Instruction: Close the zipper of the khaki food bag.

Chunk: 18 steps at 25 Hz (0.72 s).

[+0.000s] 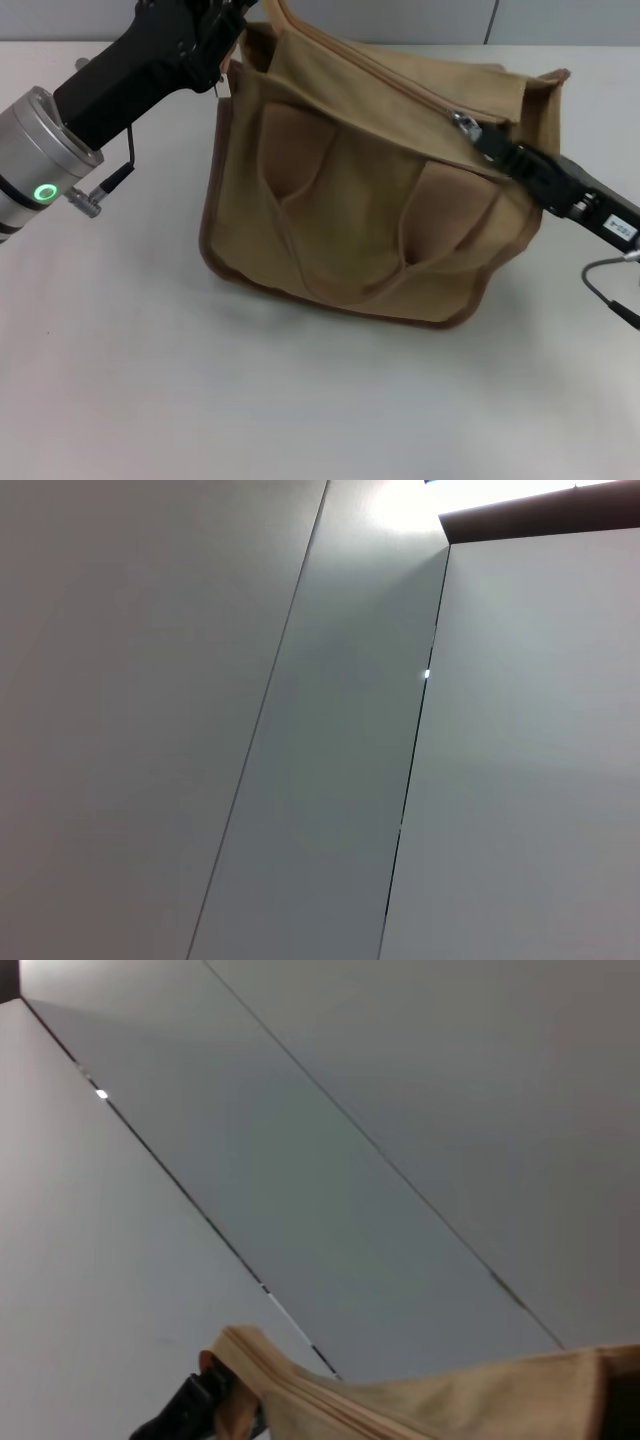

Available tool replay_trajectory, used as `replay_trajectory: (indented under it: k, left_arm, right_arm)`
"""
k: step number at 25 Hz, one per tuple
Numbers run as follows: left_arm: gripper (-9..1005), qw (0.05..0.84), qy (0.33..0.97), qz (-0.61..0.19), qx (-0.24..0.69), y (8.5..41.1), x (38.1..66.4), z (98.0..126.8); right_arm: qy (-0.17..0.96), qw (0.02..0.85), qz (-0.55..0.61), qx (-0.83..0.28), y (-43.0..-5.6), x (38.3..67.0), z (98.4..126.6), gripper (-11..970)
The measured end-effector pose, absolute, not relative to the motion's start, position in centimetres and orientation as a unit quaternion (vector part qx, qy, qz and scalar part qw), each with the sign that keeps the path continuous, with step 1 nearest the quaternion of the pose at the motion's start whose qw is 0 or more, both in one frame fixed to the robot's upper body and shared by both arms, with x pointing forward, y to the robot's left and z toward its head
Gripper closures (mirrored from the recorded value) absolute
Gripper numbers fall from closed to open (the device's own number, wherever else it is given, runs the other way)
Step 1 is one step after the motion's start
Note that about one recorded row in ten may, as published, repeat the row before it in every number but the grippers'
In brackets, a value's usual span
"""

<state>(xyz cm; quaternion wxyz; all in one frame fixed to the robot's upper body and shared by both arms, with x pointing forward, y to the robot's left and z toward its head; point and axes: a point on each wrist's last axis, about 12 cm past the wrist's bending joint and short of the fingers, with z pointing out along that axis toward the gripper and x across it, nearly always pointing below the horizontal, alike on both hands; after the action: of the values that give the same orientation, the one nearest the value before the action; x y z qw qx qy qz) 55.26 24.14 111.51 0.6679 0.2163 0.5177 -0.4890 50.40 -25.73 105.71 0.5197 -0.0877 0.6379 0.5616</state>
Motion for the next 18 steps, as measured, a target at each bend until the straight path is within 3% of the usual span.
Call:
replay_trajectory:
  k: [11,18]
  left_arm:
    - [912,0.668,0.521,-0.487,0.213,24.4,55.1,111.3]
    - [911,0.668,0.526,-0.484,0.21,24.6,54.9,111.1]
  right_arm:
    - [0.643,0.532,0.547,-0.067,-28.0,49.0,105.4,957]
    - [0.583,0.593,0.546,-0.098,-28.5,47.2,106.3,938]
